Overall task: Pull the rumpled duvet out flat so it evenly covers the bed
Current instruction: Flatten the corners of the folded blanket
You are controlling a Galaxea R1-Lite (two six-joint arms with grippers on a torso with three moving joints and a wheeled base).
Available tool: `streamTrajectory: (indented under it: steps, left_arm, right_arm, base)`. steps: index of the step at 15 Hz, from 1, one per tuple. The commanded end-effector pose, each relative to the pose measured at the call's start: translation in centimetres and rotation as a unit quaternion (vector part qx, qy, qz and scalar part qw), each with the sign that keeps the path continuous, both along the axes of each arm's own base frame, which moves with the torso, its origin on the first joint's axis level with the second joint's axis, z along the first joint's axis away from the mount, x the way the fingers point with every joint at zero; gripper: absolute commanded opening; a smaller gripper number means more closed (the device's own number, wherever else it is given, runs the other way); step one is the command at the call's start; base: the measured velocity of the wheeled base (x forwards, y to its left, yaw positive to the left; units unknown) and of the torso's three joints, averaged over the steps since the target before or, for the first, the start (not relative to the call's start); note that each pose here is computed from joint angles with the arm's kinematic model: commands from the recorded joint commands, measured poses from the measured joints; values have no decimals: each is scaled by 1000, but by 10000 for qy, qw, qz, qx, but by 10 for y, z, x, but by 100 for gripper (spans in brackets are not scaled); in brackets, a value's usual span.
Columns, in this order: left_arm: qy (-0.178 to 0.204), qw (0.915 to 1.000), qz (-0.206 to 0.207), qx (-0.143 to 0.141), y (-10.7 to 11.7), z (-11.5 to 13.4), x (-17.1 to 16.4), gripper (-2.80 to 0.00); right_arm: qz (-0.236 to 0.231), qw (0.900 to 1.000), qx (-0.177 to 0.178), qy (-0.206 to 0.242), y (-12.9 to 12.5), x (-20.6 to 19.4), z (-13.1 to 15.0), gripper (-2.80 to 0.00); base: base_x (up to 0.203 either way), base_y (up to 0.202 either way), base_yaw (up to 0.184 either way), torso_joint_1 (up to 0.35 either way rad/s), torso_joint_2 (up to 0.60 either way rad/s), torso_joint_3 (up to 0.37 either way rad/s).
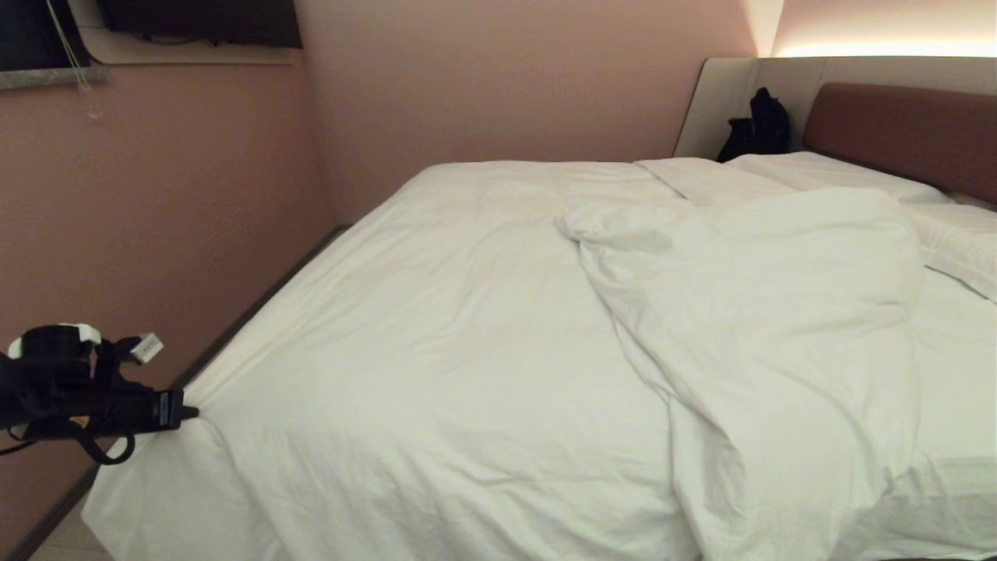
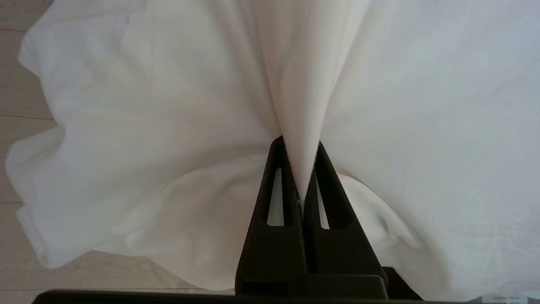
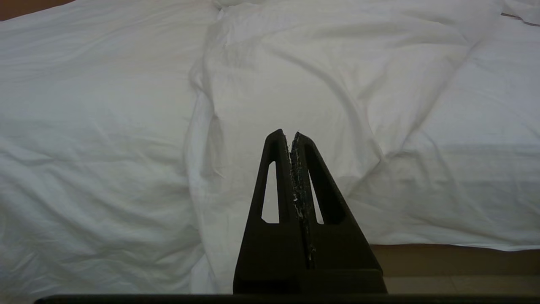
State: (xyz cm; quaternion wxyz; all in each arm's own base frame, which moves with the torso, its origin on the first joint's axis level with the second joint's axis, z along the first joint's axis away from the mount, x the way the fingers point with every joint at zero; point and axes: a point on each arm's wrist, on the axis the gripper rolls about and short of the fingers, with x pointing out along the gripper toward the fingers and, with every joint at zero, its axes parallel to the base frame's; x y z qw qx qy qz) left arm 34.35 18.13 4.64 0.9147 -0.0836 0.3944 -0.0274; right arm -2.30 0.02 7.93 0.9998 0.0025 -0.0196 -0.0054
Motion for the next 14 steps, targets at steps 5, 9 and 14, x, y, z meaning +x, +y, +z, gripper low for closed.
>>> streamTrajectory:
  steps: [5, 9, 14]
  left_arm:
    - [-28, 9994, -127, 308, 7, 0, -3, -280]
    - [-65, 9992, -37, 385, 17, 2, -8, -280]
    - [40, 9994, -91, 329, 16, -6, -10, -280]
  right_arm:
    - [0, 10000, -2, 4, 0, 0, 0, -280]
    - [0, 10000, -2, 4, 0, 0, 0, -280]
    - [0, 10000, -2, 4, 0, 0, 0, -280]
  base:
    - [0, 0, 0, 0, 0, 0]
    - [0, 0, 0, 0, 0, 0]
    - [0, 0, 0, 0, 0, 0]
